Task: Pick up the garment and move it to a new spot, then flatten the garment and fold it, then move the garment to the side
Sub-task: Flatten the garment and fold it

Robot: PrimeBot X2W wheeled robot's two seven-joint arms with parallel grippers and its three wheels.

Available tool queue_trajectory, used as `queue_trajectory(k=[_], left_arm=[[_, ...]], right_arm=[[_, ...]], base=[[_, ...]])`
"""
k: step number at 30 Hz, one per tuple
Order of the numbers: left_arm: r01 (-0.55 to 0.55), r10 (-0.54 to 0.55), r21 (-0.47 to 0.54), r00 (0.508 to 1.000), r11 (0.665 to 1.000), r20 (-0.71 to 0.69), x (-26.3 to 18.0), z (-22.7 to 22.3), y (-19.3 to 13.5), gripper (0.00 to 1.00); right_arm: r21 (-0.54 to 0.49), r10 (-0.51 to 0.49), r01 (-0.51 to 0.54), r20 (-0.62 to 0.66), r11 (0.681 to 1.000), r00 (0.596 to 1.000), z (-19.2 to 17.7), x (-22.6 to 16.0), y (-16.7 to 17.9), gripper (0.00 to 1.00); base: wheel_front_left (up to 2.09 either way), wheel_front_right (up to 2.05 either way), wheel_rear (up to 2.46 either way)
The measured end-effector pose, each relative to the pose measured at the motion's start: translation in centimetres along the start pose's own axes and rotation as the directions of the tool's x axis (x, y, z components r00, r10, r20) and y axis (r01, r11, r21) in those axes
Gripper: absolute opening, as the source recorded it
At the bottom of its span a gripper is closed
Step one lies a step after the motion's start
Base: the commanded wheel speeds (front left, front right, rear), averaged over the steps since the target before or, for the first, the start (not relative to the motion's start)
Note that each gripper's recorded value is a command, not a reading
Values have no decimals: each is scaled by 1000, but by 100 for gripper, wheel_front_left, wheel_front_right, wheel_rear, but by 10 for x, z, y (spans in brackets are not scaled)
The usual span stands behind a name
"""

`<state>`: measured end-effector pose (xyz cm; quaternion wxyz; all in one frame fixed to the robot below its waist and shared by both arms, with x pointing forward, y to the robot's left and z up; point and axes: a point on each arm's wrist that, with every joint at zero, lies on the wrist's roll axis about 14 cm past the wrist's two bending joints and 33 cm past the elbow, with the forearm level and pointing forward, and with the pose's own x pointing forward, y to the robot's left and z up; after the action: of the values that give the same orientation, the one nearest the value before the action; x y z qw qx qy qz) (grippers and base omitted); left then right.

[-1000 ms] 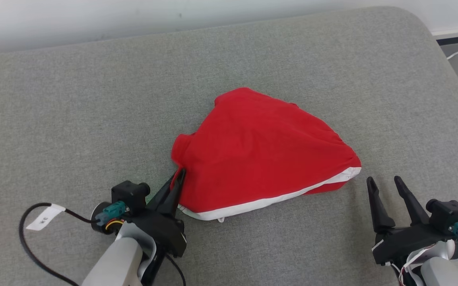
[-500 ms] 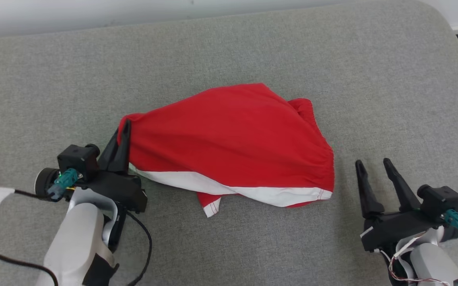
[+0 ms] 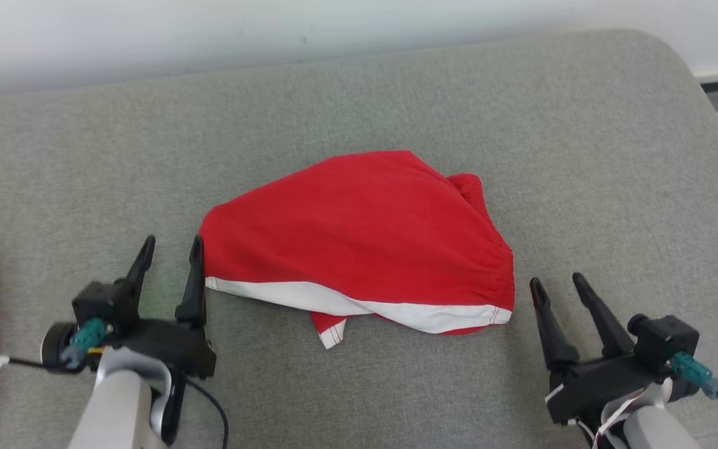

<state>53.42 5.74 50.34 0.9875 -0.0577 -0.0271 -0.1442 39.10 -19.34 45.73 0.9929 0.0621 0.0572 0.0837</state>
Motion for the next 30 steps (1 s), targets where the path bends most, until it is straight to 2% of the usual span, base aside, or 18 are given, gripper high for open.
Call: queue_trajectory(k=[14, 20, 30], left_arm=[[-111, 111, 11, 994, 994, 11, -100, 8, 21, 100], [-126, 126, -2, 992, 992, -17, -135, 2, 17, 100], [-100, 100, 12, 995, 995, -18, -131, 2, 12, 100]], right_arm=[[0, 82, -82, -7, 997, 997, -7, -24, 37, 100], [2, 100, -100, -23, 995, 995, -15, -37, 46, 100], [-19, 102, -103, -45, 994, 994, -20, -26, 41, 100]], base=[[0, 0, 0], [0, 0, 0], [0, 0, 0]])
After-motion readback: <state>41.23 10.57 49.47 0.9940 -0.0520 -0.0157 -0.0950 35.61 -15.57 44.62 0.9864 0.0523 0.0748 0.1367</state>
